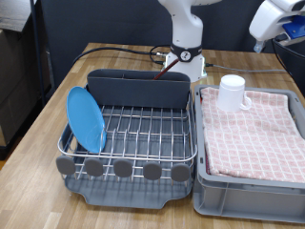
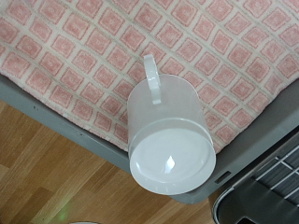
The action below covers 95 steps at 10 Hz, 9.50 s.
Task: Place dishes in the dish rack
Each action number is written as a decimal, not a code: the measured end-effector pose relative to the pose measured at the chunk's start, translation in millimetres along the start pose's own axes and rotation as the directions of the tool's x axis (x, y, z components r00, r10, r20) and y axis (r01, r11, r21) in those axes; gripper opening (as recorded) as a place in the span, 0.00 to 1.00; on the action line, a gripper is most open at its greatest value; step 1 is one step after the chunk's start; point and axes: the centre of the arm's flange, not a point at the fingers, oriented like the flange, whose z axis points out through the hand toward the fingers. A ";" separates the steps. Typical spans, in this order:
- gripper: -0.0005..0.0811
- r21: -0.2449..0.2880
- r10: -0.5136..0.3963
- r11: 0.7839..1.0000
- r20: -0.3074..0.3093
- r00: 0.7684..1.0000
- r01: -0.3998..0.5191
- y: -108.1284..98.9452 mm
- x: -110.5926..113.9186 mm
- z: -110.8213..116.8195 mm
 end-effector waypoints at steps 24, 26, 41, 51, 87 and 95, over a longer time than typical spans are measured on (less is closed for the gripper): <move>0.99 -0.059 -0.126 0.990 0.025 0.992 0.127 -44.4 16.2 32.9; 0.99 -0.082 -0.143 0.986 0.034 0.989 0.145 -53.0 20.3 51.8; 0.99 -0.149 -0.249 0.954 0.094 0.964 0.261 -73.7 25.9 132.0; 0.99 -0.197 -0.279 0.935 0.106 0.954 0.295 -60.8 16.8 170.1; 0.09 0.064 0.163 0.986 -0.270 0.949 -0.151 56.1 133.2 25.4; 0.09 0.142 0.336 0.940 -0.247 0.909 -0.309 90.3 171.0 23.1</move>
